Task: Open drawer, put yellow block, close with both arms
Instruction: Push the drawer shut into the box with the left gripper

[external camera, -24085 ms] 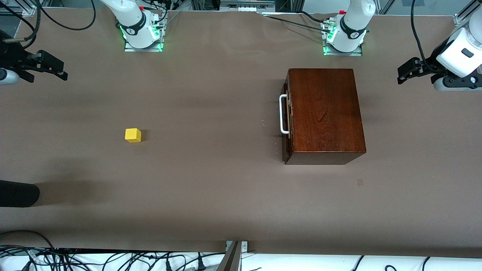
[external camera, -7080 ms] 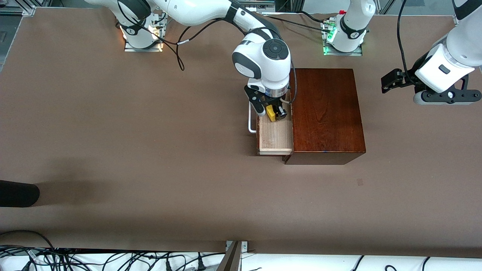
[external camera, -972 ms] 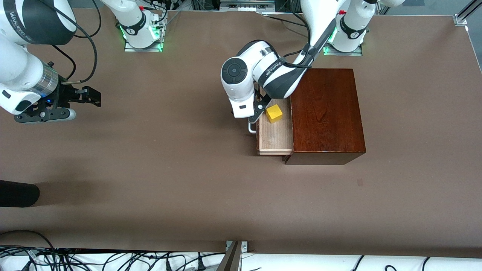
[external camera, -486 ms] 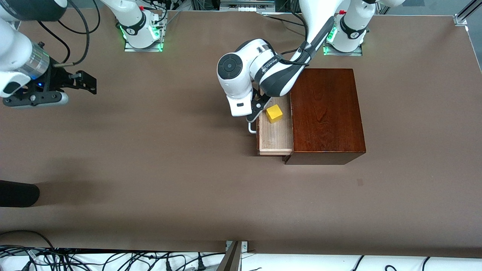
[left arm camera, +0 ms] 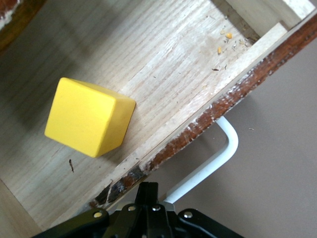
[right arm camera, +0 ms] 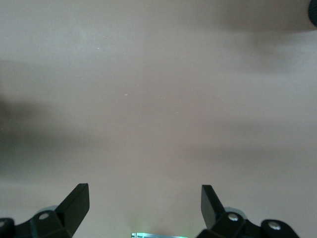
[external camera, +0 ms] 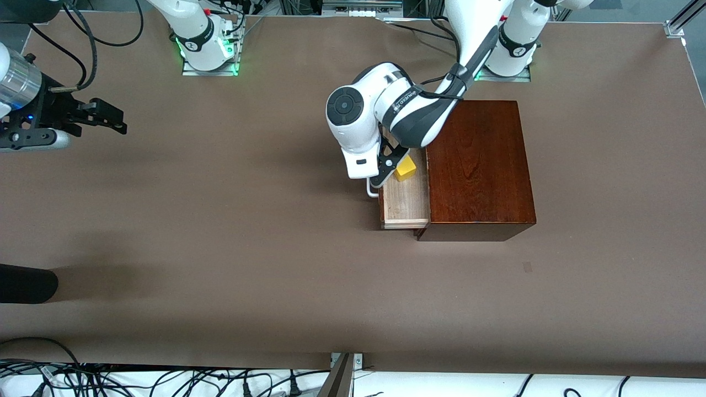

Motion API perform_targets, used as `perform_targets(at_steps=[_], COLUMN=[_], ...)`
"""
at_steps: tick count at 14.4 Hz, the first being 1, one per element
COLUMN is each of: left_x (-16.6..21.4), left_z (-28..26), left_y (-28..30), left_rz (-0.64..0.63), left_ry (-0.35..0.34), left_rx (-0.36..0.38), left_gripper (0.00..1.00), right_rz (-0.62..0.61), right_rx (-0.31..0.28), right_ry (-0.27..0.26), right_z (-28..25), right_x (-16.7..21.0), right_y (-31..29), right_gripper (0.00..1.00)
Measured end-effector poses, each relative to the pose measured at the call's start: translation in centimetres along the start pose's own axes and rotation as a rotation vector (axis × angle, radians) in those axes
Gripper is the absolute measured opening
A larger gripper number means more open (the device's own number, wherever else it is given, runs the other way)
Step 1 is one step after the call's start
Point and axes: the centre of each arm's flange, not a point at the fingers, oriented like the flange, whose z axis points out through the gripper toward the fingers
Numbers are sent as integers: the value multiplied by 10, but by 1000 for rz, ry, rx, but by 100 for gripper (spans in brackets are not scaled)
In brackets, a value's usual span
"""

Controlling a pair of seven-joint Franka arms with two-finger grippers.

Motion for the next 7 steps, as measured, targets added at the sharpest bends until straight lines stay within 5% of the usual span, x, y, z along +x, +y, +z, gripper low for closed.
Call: perform_targets(at_steps=[4, 7], left_x=[7, 36], left_z=[0, 3], left_y=[-4, -18], left_rz=[52, 93], left_ry=[-4, -5], left_rx=[14, 52], left_gripper=[1, 1], right_rz=[-3, -3], right_rx=[-81, -87], right_ry=[32, 47], right_z=[-4, -5], right_x=[3, 5], right_y=[9, 10], right_gripper=[100, 100])
